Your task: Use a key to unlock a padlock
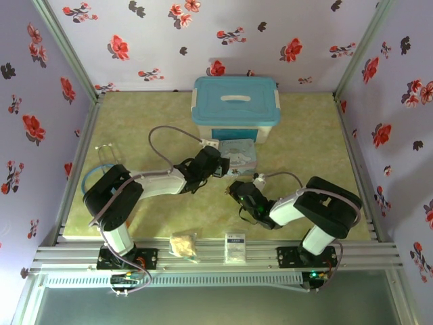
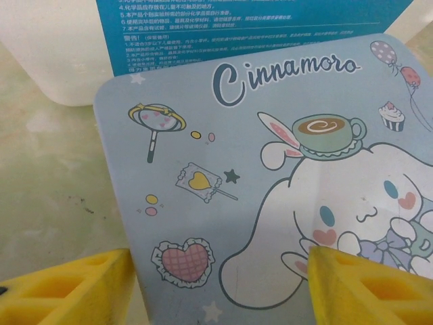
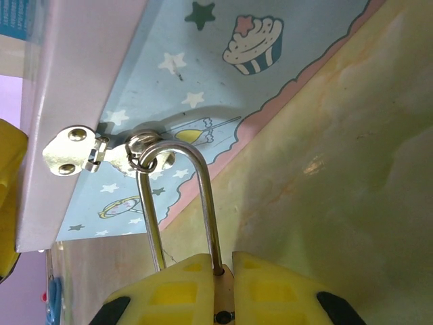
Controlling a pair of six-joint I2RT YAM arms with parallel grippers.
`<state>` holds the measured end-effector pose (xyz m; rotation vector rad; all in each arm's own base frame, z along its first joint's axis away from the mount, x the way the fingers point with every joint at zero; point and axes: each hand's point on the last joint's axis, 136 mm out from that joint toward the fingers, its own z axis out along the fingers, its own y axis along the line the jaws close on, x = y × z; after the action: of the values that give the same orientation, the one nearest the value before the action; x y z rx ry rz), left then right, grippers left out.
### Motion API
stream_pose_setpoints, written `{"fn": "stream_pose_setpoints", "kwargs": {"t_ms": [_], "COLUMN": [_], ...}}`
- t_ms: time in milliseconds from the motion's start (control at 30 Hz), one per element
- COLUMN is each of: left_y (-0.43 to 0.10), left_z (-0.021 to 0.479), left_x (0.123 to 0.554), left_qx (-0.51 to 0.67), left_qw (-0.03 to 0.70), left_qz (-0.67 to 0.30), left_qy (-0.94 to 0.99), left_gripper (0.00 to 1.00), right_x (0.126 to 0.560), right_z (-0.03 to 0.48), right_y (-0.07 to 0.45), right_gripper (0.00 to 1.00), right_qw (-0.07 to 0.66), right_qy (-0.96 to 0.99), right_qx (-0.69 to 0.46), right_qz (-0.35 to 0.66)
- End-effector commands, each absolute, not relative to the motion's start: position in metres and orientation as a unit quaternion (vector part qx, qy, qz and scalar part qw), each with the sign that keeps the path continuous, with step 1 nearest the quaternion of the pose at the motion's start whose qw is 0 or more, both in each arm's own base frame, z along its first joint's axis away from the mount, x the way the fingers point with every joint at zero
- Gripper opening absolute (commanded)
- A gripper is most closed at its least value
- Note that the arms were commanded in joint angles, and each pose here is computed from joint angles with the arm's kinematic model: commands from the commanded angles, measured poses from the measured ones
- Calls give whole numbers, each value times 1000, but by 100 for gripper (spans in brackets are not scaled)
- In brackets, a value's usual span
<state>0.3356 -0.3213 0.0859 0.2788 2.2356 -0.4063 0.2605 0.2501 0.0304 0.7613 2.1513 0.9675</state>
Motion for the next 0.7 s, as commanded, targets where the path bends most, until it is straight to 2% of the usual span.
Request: {"fn": "stream_pose_setpoints", "kwargs": {"t_ms": [0, 667], "left_y": [-277, -271], "left_z": [16, 1], "left_x": [304, 294], "left_qx": [179, 205], "left_qw": [319, 316], "left_qz": [-68, -72], "left_qy": [928, 923], "left_gripper": [65, 62], "right_x": [271, 291], "right_z": [35, 55], "right_y": [230, 215], "right_gripper": [0, 0], "right_qw": [356, 386], "right_qy": [806, 749], "right_qx": [329, 390], "right_qz": [341, 371]}}
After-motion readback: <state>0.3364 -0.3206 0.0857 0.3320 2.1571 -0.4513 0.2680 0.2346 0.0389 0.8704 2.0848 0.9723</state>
